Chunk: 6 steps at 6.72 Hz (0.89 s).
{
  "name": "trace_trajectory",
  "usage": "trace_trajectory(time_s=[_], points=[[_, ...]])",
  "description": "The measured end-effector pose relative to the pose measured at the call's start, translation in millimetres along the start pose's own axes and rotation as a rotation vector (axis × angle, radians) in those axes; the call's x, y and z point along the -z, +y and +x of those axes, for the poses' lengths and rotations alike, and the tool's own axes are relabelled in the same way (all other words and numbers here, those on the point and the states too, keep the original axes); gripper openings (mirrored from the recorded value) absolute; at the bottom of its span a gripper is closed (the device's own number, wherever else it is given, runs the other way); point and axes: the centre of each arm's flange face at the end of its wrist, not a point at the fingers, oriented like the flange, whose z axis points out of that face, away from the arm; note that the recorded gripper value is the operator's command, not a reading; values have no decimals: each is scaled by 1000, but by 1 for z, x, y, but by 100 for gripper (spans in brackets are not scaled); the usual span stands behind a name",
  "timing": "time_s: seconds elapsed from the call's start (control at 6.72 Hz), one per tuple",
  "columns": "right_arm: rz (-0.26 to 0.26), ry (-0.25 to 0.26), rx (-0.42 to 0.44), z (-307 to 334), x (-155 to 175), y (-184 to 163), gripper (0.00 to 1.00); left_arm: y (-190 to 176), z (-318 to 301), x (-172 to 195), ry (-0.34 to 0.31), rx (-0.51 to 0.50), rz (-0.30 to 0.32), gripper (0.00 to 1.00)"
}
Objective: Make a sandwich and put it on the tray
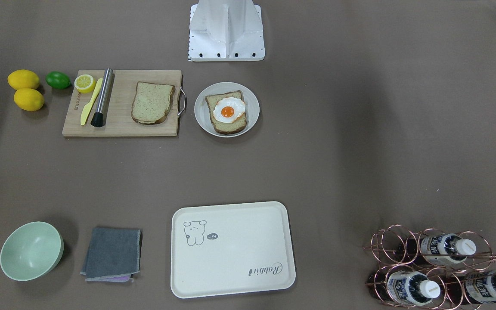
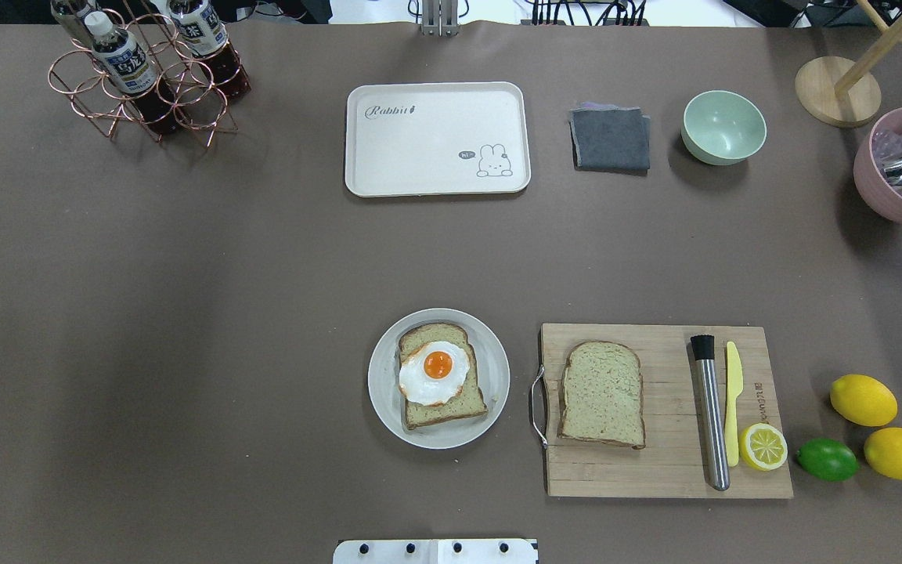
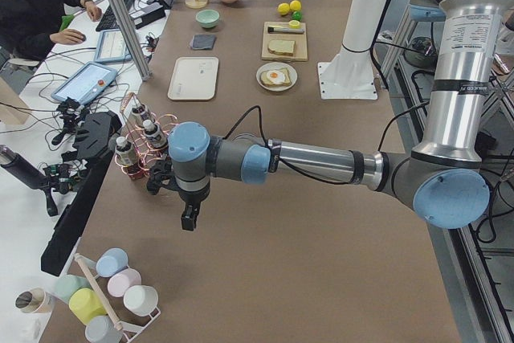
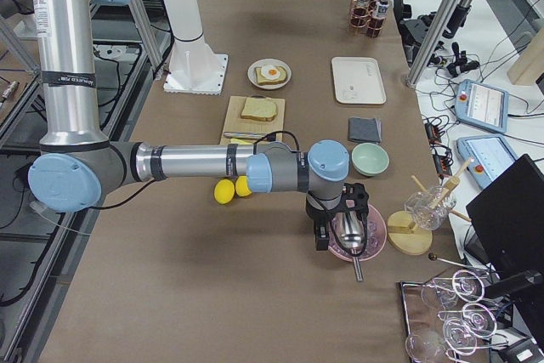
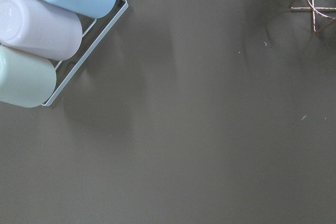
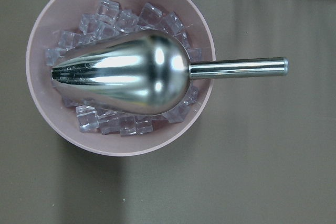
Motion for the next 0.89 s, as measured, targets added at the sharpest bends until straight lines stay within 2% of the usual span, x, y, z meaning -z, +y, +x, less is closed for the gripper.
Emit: trace_trajectory(time_s=[0.74,0.89], points=[[3,2,-4,0,1,-1,100,0,1,0,2,-1,-1,99],[3,2,-6,-1,1,-1,100,1,1,-1,19,4,-5,98]])
